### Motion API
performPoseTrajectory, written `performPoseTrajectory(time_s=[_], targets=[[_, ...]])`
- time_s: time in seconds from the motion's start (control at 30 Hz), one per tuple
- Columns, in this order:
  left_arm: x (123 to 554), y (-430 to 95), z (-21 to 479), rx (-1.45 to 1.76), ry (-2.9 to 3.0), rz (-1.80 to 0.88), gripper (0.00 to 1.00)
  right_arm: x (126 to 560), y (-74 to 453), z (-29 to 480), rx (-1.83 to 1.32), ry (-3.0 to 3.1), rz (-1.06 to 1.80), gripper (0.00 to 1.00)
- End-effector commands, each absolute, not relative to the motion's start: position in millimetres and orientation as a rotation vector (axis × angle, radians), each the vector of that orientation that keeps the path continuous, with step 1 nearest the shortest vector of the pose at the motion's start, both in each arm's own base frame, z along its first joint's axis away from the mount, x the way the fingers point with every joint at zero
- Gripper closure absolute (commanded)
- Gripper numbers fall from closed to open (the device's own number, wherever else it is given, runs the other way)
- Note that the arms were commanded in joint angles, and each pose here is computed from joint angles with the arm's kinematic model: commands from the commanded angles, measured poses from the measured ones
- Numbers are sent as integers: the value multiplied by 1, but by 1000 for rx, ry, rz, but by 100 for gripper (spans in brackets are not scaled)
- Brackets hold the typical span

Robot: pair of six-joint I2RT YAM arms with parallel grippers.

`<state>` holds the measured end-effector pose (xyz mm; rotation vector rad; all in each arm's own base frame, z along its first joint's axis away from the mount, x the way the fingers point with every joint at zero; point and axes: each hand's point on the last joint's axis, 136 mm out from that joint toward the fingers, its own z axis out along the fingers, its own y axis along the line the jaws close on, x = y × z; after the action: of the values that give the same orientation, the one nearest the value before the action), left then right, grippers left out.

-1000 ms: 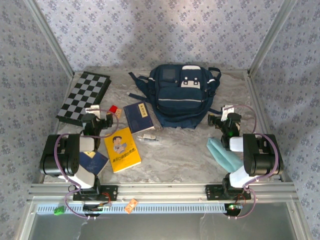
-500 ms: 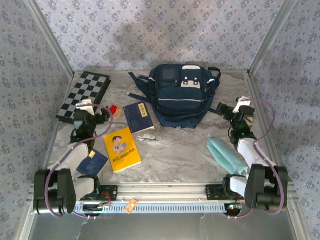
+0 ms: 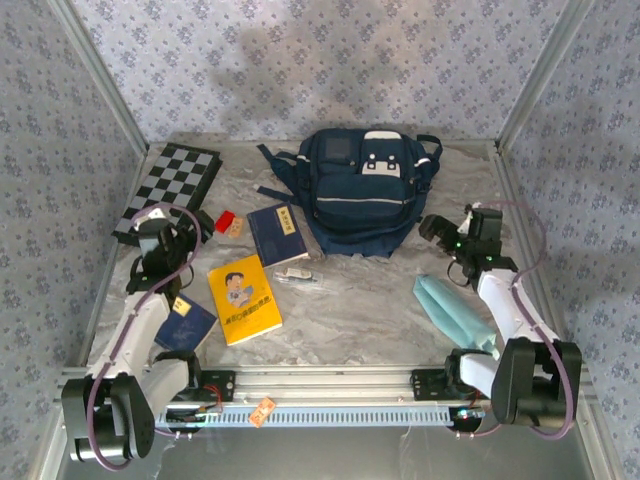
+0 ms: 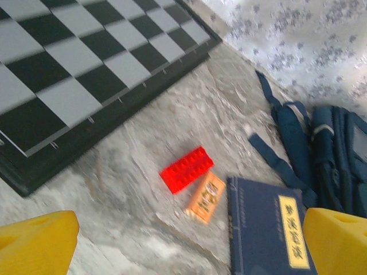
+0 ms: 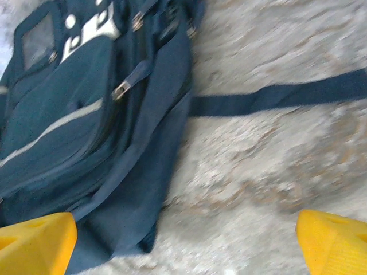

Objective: Pack the student bag
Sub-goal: Rotate the student bag at the top-center of the table.

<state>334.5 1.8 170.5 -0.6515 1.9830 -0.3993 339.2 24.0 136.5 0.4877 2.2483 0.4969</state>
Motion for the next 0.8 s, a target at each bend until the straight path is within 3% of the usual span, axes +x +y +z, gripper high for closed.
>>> performPoseTrajectory(time_s=[0.0, 0.23, 0.47, 0.77], targets=[[331, -34, 175, -626, 2043, -586, 0, 332, 57, 135, 478, 2346, 608, 0], [321, -110, 172, -398, 2173, -676, 0, 343, 112, 128, 474, 2409, 732, 0], [316, -167, 168, -240, 2239, -735, 0, 368, 130, 111, 492, 2465, 711, 3], [315, -196, 161, -176, 2287, -769, 0, 389, 143, 89, 465, 2477, 622, 31]])
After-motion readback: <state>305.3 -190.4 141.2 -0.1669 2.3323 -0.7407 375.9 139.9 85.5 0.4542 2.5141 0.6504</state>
